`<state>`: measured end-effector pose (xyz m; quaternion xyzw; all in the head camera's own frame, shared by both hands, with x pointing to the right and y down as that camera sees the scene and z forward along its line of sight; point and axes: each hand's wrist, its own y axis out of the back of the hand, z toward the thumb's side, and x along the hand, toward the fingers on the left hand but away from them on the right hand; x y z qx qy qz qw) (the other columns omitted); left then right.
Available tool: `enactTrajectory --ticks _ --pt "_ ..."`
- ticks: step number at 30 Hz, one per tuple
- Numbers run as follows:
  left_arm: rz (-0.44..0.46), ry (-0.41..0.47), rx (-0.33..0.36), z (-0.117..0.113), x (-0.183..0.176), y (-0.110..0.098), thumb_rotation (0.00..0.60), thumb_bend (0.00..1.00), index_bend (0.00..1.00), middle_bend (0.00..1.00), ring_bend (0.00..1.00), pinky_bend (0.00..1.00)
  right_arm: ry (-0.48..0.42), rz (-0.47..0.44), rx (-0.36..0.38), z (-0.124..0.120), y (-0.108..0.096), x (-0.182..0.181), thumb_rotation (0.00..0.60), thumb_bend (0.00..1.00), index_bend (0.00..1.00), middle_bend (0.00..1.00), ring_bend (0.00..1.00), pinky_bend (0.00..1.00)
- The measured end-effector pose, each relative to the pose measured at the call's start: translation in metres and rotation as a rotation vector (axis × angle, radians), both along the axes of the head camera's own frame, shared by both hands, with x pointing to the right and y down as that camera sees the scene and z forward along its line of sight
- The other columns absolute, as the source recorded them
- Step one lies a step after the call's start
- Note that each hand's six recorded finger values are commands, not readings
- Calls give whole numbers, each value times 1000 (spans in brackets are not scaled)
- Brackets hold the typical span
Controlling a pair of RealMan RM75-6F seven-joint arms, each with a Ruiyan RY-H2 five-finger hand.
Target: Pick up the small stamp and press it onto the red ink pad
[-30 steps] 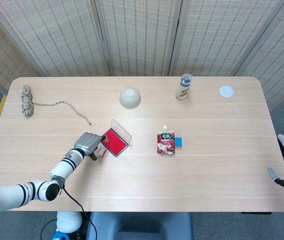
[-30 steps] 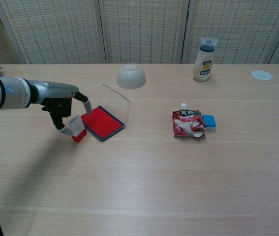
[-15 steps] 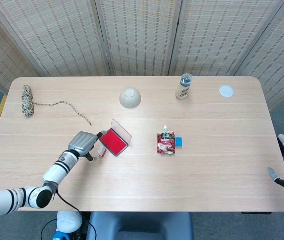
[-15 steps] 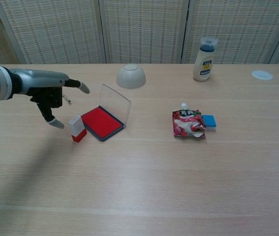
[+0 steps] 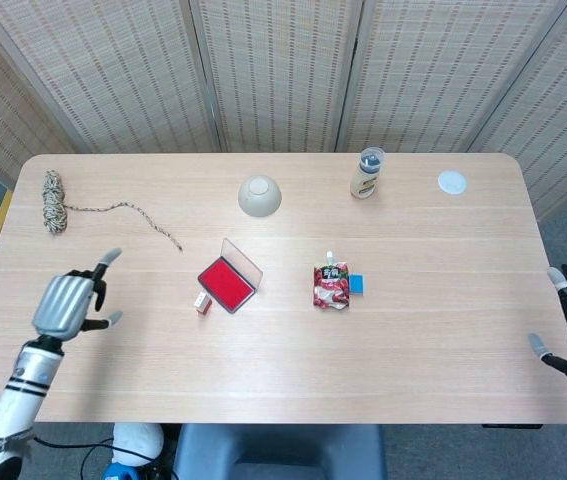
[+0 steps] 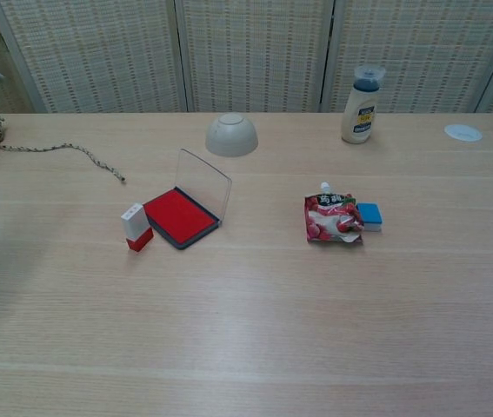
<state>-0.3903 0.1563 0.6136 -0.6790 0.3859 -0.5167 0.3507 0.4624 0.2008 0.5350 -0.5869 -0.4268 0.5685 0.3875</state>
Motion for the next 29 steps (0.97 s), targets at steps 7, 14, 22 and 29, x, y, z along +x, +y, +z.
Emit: enactTrajectory --ticks 7,14,22,29 --pt "-132 -48 107 -21 -76 65 592 209 0 64 11 245 42 -17 -20 12 -1 -9 600 266 0 0 0 0" --pt "-175 -101 132 -46 -89 79 583 207 0 0 0 200 71 -39 -46 23 0 -16 600 268 0 0 0 0" --pt "-242 -146 137 -62 -110 82 600 207 0 0 0 200 73 -35 -69 28 -1 -16 600 268 0 0 0 0" --pt "-206 -127 125 -63 -103 86 600 207 0 0 0 200 86 -38 -67 31 -1 -21 600 268 0 0 0 0"
